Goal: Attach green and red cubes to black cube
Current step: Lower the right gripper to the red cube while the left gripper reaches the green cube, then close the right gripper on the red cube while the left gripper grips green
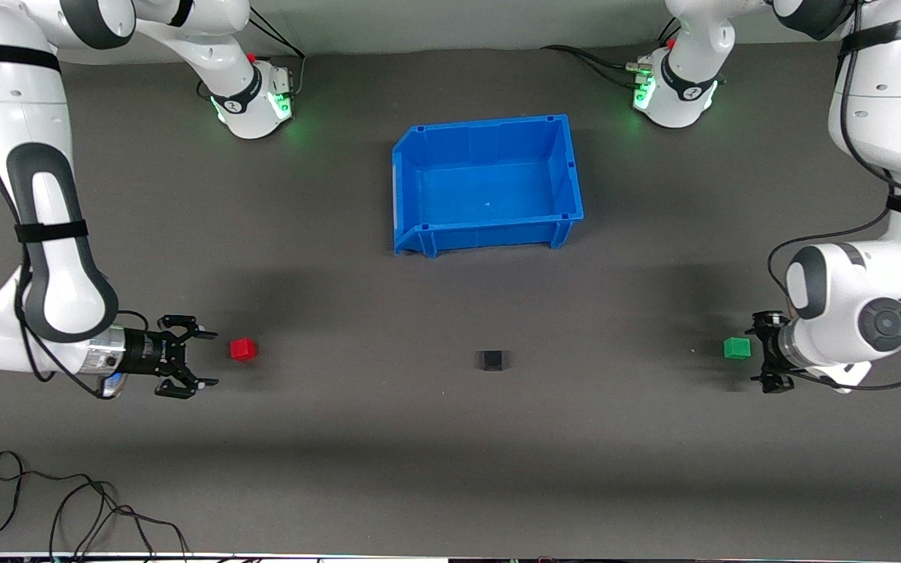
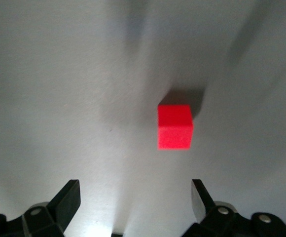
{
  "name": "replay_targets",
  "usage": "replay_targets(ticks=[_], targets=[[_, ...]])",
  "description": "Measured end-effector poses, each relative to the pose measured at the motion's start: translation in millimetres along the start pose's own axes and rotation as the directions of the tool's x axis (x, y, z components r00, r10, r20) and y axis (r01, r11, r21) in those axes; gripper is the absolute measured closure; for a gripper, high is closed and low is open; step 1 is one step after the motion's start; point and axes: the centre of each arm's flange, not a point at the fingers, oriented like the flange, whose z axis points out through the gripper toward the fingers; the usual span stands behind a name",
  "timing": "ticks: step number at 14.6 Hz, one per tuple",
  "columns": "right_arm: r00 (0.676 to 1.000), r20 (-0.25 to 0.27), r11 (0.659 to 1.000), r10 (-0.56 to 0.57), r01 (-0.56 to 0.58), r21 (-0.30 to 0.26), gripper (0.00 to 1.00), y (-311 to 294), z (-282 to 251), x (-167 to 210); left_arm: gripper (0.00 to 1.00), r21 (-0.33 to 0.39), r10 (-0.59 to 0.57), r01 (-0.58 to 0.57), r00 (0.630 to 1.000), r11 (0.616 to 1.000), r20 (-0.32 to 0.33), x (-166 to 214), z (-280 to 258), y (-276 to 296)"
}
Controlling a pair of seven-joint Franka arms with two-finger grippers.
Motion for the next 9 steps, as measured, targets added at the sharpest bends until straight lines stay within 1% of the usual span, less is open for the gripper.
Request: replay_targets(ticks=[2, 6, 9], targets=[[1.000, 0.022, 1.000, -0.001, 0.001, -0.005, 0.00, 10, 17, 17, 0.01, 0.008, 0.004, -0.004, 1.000, 1.000, 0.001, -3, 5, -5], [0.999, 0.022, 1.000, 0.029, -0.029, 0.006, 0.00, 21, 34, 30, 0.00, 0.007, 0.005, -0.005, 1.000, 1.000, 0.000, -4, -5, -8], [0.999, 0.029, 0.999, 0.045, -0.045, 0.002, 0.00, 27, 41, 33, 0.03, 0.020, 0.008, -0.008, 1.000, 1.000, 0.001, -6, 0, -13]])
